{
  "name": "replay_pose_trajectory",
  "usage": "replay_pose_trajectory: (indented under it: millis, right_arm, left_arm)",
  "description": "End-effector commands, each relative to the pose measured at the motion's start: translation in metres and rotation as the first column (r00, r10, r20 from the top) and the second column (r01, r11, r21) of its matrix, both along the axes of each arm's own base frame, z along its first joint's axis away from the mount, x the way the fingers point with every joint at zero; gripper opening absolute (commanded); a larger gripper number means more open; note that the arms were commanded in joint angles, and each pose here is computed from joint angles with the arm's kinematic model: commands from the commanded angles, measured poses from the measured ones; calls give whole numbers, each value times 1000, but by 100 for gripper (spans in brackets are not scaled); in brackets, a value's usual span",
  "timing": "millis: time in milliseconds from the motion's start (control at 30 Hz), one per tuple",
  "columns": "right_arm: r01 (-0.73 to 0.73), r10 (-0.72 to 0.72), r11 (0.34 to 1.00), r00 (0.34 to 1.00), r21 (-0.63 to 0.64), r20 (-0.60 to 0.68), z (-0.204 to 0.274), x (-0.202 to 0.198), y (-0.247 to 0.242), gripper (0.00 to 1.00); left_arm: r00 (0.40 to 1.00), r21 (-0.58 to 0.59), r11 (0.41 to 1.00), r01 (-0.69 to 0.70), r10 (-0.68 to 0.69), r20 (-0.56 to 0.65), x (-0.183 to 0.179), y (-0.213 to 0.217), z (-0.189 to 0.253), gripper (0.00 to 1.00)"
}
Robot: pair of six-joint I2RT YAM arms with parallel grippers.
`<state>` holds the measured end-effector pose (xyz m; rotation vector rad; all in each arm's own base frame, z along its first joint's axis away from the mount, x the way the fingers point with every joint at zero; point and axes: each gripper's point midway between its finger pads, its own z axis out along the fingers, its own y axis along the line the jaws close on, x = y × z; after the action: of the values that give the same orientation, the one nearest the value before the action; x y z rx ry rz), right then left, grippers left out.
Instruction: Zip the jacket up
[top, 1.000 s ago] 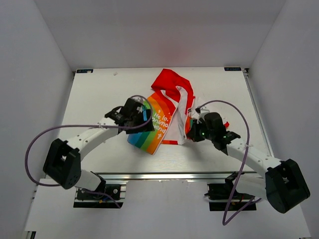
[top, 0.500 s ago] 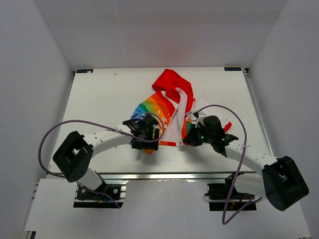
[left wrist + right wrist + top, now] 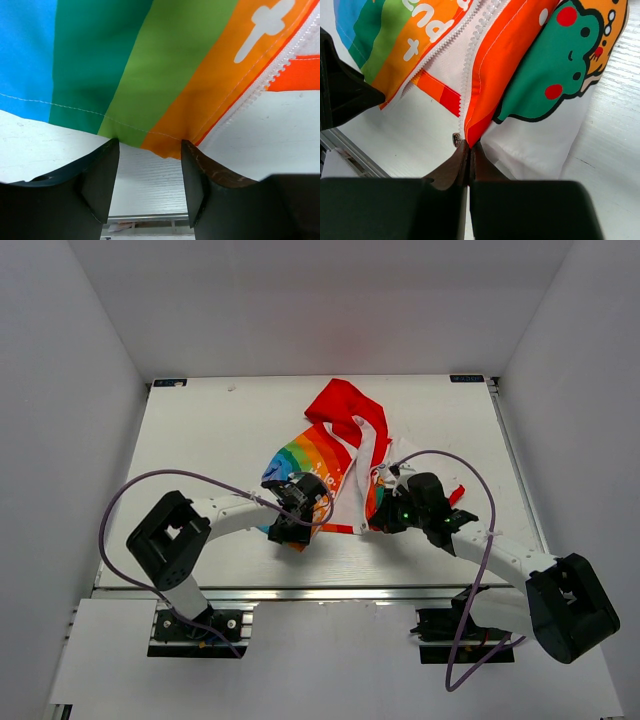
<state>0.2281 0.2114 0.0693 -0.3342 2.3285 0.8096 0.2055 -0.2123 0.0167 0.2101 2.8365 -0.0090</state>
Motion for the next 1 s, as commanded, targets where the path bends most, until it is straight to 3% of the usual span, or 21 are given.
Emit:
replay_pose_trajectory:
  millis: [0, 267, 400, 533, 700, 833, 967]
  right_arm:
    - [19, -18, 1000, 1000, -6, 25, 4, 4, -2, 0]
    - [33, -32, 999, 999, -28, 20, -1, 4, -5, 0]
    - [43, -42, 998, 999, -40, 20, -4, 5, -8, 0]
    - [45, -45, 998, 999, -40, 14, -5, 4, -8, 0]
    - [65, -65, 996, 998, -55, 16, -8, 6, -12, 0]
    - [87, -86, 994, 996, -64, 13, -9, 7, -14, 0]
    - [104, -104, 992, 994, -66, 16, -8, 7, -17, 0]
  left_arm:
    - [1000, 33, 999, 17, -17, 10, 0, -2, 3, 63]
    - [999, -2, 999, 45, -45, -21, -9, -13, -2, 64]
    - [997, -9, 997, 76, -76, -34, -16, -18, -5, 78]
    - [994, -43, 995, 89, -91, -61, -25, -22, -11, 75]
    - [991, -2, 994, 106, -106, -84, -35, -22, -25, 72]
    - [987, 52, 991, 122, -116, -111, -43, -22, -41, 54]
    - [981, 79, 989, 122, -107, -164, -53, -20, -59, 13]
